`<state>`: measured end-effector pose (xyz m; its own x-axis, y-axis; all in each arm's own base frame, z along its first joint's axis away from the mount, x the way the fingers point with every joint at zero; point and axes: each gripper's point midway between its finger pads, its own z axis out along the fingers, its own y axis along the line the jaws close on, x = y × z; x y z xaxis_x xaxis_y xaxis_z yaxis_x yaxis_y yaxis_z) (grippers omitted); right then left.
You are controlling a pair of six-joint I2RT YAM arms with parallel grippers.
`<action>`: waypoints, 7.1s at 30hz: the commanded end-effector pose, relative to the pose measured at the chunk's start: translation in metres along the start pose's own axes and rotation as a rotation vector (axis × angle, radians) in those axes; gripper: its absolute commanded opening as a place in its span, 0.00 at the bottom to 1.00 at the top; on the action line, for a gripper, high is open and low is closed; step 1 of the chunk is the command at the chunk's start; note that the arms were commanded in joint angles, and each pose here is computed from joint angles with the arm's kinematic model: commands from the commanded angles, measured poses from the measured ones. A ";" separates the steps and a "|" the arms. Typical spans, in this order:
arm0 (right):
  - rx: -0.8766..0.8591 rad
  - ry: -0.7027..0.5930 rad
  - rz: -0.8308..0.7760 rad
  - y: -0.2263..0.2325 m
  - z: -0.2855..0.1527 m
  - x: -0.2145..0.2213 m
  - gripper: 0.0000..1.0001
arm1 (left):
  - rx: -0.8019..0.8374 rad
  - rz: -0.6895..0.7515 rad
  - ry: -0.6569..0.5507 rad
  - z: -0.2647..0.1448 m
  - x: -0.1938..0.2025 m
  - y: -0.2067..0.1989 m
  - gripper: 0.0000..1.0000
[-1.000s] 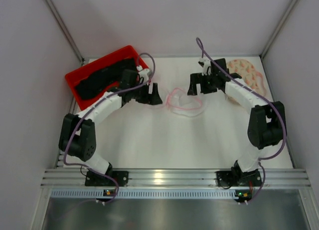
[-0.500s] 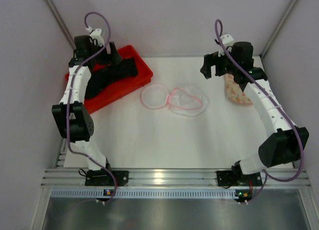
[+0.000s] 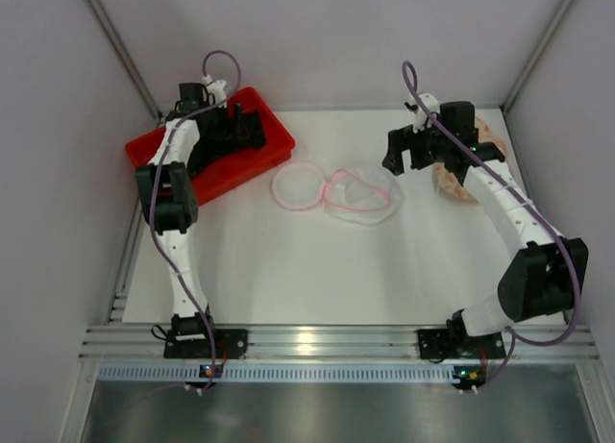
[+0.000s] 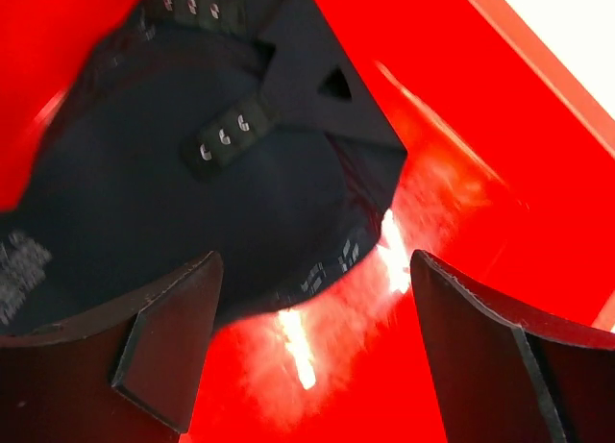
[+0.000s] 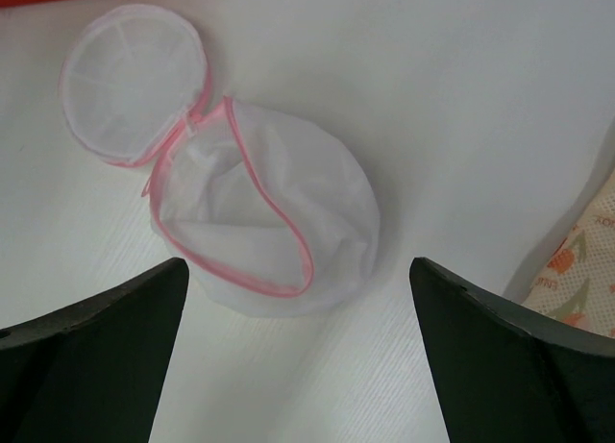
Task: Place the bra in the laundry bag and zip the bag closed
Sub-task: Pick up the bra from the bin, then place the bra at the center of the board, then adjust the bra at the center of the board.
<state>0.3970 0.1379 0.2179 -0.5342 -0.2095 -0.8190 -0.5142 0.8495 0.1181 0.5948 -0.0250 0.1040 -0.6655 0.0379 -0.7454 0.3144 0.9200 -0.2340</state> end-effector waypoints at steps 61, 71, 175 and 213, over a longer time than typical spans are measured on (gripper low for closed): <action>-0.062 0.038 0.059 0.004 0.015 0.019 0.99 | -0.178 0.144 -0.334 -0.010 -0.124 -0.043 0.00; -0.049 0.009 0.042 0.006 -0.005 0.009 1.00 | -0.023 0.124 -0.472 -0.140 -0.168 -0.106 0.00; -0.107 0.163 0.015 0.017 -0.079 0.091 0.99 | 0.181 -0.155 0.182 -0.183 0.162 -0.251 0.45; -0.088 0.166 0.030 0.017 -0.081 0.097 0.99 | -0.027 -0.163 0.210 -0.174 0.164 -0.156 0.00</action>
<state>0.2790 0.0938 0.1718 -0.6779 -0.2821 -0.6788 -0.5443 0.8133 0.2057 0.3041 -0.0671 0.0751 -0.9111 -0.0976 -0.4004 0.0249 0.9567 -0.2900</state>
